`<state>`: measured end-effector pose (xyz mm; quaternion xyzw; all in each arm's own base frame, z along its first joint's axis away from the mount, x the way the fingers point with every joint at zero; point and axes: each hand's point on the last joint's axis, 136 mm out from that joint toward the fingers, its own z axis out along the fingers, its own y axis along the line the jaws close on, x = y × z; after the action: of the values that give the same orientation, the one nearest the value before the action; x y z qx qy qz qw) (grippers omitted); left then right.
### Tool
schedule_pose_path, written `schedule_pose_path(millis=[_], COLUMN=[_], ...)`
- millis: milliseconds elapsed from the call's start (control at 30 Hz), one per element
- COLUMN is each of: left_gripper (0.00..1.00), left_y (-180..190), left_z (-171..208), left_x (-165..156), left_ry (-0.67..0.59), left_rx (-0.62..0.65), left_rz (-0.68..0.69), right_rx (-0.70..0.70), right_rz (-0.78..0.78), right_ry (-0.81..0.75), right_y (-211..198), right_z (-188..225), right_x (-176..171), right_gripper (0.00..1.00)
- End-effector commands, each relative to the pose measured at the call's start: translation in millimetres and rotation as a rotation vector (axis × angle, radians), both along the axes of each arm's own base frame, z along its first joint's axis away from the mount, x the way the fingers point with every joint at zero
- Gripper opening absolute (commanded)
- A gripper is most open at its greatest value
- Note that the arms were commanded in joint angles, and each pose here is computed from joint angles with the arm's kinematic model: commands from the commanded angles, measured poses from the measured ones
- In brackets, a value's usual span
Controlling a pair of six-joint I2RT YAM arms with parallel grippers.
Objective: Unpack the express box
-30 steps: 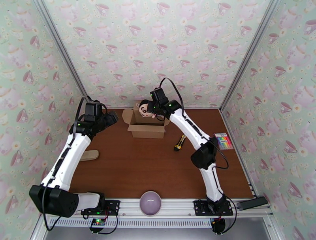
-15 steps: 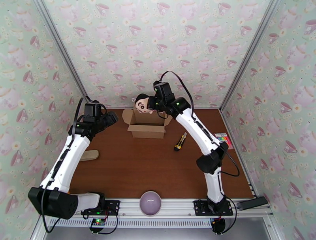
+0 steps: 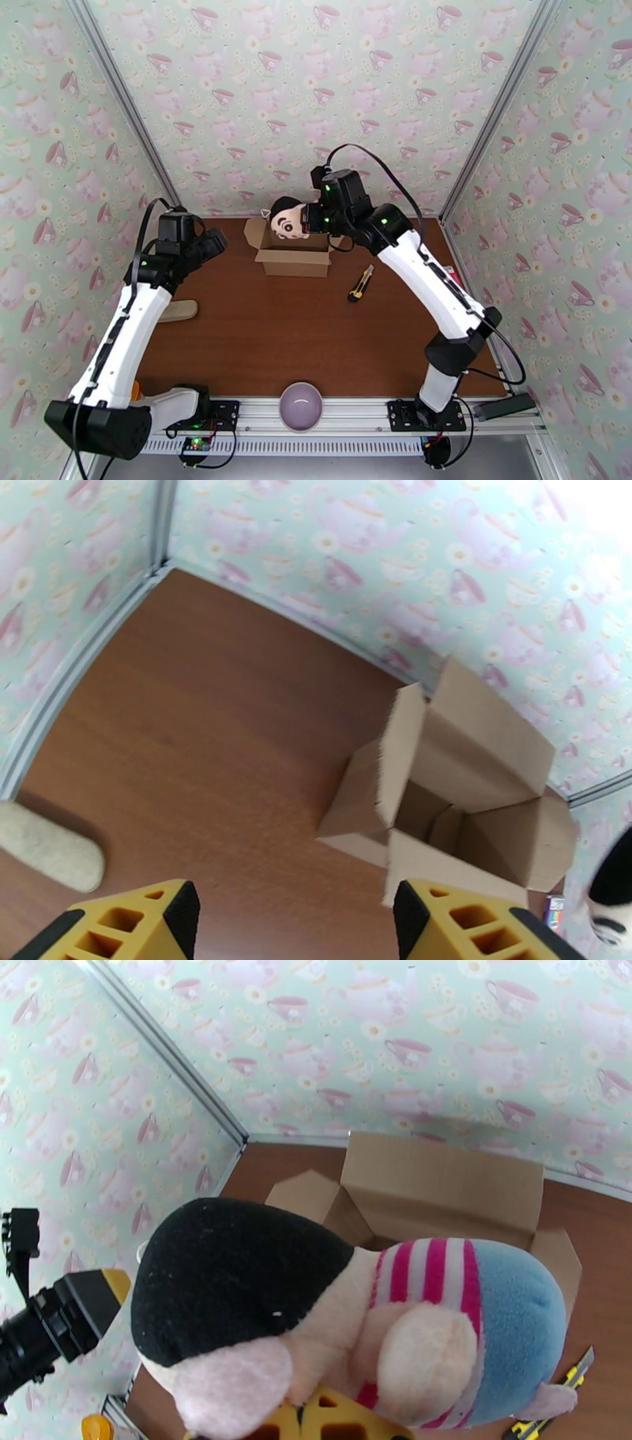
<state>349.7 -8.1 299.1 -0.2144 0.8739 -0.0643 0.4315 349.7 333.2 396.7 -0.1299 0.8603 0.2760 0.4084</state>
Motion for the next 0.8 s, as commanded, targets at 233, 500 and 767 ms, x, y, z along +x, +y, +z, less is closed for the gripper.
schedule_pose_path(millis=[233,500,767], left_gripper=[0.74,0.74,0.75], left_y=[10.7,7.8,6.2], left_z=[-11.9,-18.3,-22.7], left_x=[-24.7,-30.6,-34.2], left_ry=[0.04,0.054,0.056], left_rx=[0.016,-0.006,-0.02], left_rz=[0.033,0.025,0.023], right_rx=[-0.096,-0.12,-0.11], right_rz=[0.088,0.104,0.111], right_ry=[0.061,0.16,0.302], right_y=[-6.6,-6.1,-1.8], right_z=[-23.0,-66.7,-123.6], right_x=[-69.5,-105.3,-126.6], right_gripper=[0.0,0.0,0.0])
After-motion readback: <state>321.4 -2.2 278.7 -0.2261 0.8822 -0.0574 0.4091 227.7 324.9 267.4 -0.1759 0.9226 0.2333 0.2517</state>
